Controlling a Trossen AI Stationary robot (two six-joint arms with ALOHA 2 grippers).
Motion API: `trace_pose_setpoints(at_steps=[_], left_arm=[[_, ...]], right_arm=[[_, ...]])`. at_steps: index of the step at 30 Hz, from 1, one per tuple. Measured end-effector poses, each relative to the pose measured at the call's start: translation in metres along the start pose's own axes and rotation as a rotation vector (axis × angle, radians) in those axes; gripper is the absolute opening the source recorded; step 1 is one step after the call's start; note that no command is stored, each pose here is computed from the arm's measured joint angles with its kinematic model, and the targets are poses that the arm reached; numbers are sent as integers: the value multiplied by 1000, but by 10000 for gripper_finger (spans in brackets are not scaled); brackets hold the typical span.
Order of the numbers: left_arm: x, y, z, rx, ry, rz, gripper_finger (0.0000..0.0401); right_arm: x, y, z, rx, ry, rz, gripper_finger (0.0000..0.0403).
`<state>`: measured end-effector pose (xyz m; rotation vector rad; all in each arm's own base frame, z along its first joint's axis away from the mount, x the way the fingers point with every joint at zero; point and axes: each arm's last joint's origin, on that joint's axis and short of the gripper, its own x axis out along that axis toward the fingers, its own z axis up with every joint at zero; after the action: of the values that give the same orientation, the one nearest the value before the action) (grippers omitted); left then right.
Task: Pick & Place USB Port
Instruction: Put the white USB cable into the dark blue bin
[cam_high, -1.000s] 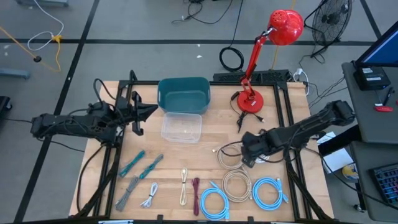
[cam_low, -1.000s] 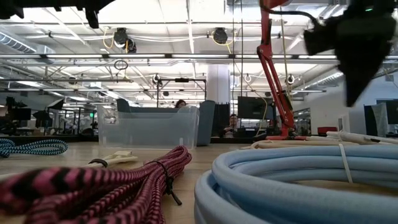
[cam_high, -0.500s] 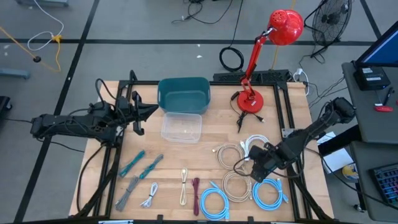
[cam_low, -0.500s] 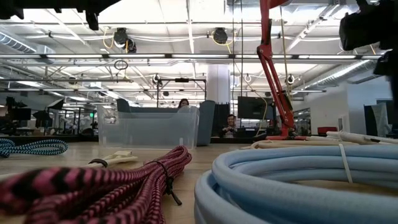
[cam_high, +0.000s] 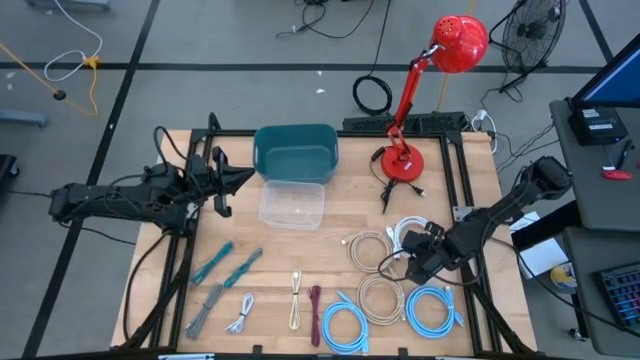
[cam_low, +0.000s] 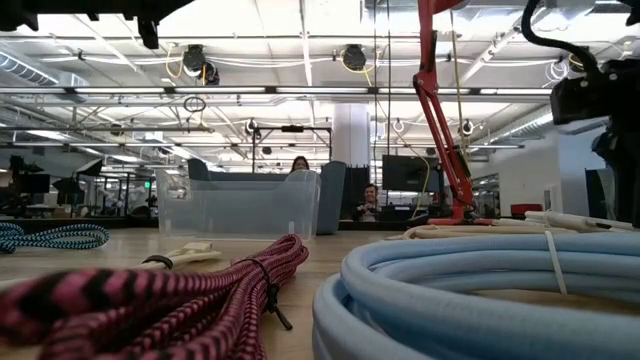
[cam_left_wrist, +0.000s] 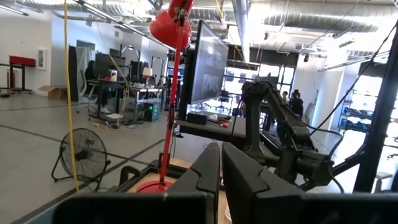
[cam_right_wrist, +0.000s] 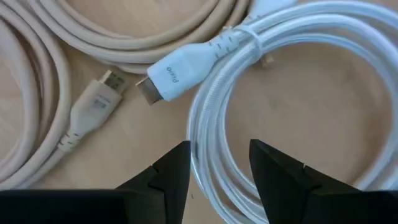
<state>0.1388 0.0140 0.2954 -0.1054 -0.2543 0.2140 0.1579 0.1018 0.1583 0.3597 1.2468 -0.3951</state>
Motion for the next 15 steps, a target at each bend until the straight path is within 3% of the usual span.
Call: trace_pose_setpoints(at_steps=[15], left_arm=[[0, 0, -1, 3, 5, 0, 19]], right_arm=[[2, 0, -1, -3, 2, 19, 166]])
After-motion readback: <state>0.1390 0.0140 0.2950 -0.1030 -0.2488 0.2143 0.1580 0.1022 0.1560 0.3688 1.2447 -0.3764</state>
